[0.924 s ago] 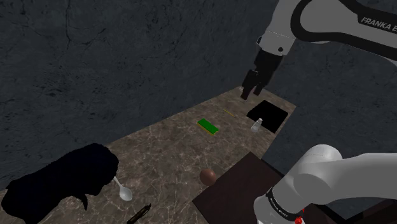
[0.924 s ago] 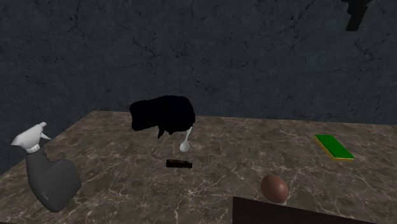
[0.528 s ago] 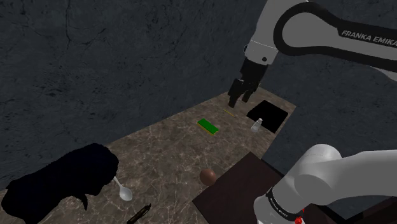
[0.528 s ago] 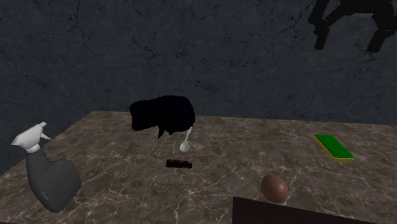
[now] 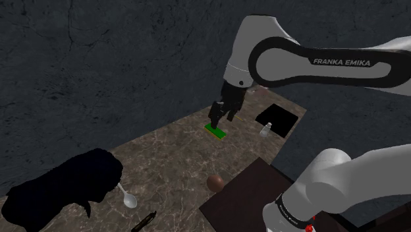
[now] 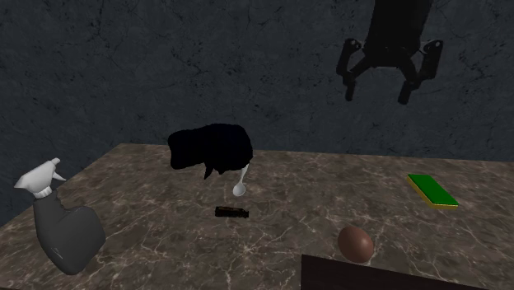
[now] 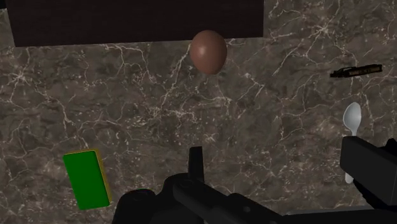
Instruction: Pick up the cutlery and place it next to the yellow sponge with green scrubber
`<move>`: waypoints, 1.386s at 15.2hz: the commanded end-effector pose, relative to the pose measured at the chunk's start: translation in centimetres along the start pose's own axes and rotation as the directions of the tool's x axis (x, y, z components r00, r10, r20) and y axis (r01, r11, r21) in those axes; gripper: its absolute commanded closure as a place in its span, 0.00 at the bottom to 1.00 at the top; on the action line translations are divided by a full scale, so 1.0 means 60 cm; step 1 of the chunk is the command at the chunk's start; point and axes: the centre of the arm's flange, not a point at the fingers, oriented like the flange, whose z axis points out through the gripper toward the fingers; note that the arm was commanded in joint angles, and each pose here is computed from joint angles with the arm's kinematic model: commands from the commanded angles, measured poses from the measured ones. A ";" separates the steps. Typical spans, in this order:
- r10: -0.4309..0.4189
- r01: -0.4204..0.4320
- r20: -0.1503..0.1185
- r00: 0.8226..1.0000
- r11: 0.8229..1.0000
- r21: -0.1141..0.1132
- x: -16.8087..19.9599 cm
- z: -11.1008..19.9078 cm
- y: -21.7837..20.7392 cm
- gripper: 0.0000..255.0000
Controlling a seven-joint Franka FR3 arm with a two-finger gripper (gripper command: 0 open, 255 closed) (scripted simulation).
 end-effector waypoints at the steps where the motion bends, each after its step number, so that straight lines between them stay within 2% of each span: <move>1: -0.006 0.006 -0.001 1.000 1.000 -0.002 0.015 0.026 -0.033 0.00; 21: -0.063 0.063 0.004 0.998 0.997 -0.036 0.136 0.318 -0.349 0.00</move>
